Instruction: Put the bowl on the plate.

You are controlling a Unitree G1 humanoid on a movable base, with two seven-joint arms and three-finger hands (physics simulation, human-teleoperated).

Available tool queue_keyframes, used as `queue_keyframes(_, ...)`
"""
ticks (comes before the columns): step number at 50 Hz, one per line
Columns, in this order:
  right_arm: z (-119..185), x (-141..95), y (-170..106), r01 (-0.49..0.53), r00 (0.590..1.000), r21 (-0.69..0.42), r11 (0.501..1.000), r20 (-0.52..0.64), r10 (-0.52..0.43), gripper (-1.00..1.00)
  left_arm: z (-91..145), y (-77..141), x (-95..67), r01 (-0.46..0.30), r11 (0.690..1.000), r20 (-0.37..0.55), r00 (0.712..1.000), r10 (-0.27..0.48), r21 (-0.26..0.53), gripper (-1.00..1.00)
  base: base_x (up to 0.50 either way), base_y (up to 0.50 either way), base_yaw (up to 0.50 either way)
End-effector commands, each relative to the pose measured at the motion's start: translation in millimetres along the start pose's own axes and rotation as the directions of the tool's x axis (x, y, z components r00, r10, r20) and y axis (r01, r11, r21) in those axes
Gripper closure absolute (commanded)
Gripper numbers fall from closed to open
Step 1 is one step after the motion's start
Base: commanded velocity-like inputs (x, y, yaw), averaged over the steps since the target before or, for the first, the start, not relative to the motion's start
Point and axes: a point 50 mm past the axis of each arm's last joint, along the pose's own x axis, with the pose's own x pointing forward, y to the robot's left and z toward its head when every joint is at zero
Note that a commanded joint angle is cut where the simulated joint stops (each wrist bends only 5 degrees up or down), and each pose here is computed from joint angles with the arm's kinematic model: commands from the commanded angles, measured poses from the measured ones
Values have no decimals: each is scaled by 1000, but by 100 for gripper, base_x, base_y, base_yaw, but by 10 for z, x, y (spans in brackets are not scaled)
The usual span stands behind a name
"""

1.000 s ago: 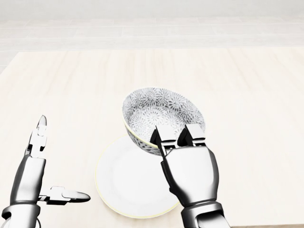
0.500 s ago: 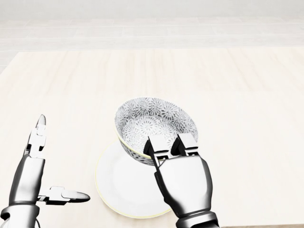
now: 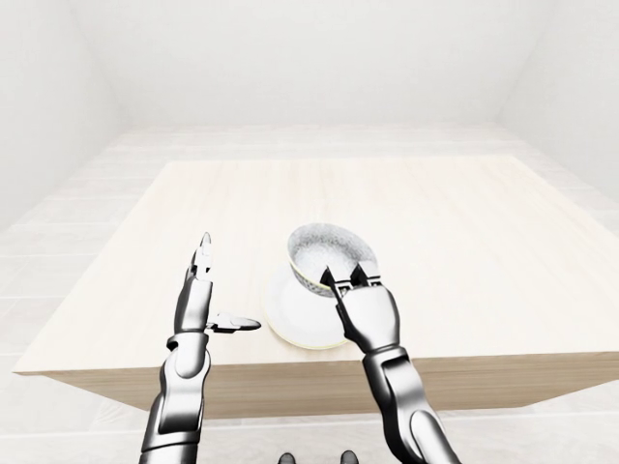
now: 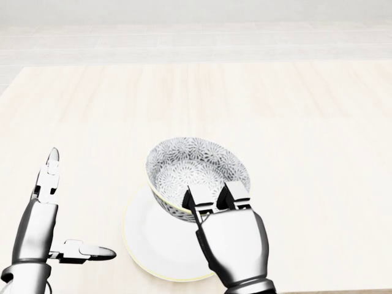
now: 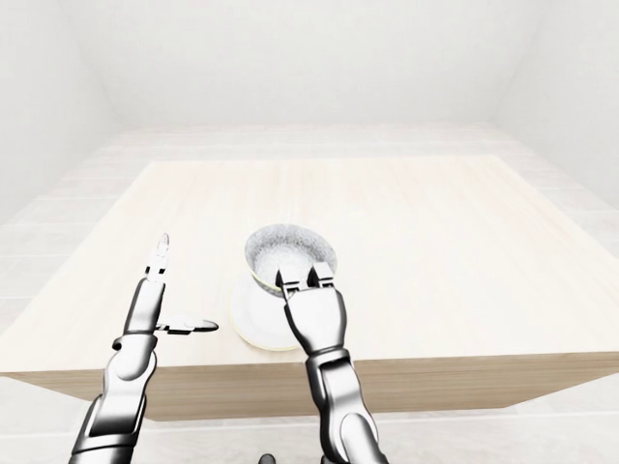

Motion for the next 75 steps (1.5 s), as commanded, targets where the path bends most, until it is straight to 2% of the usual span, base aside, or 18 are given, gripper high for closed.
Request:
queue_keyframes(1,20,-29,37,20,1000,5,1000,7,-20,100,-20,-9,7,3,1000,-8,1000,-3,2,-100,0,0,0)
queue_keyframes(33,122,-211,45,1,999,13,1000,50,-1,100,-38,-37,-7,8,1000,-16,1000,-8,9,-100,0,0,0)
queue_keyframes(75,50,-148,184,-43,999,-20,999,30,43,100,-30,-3,-5,4,1000,-12,1000,-4,4,-100,0,0,0)
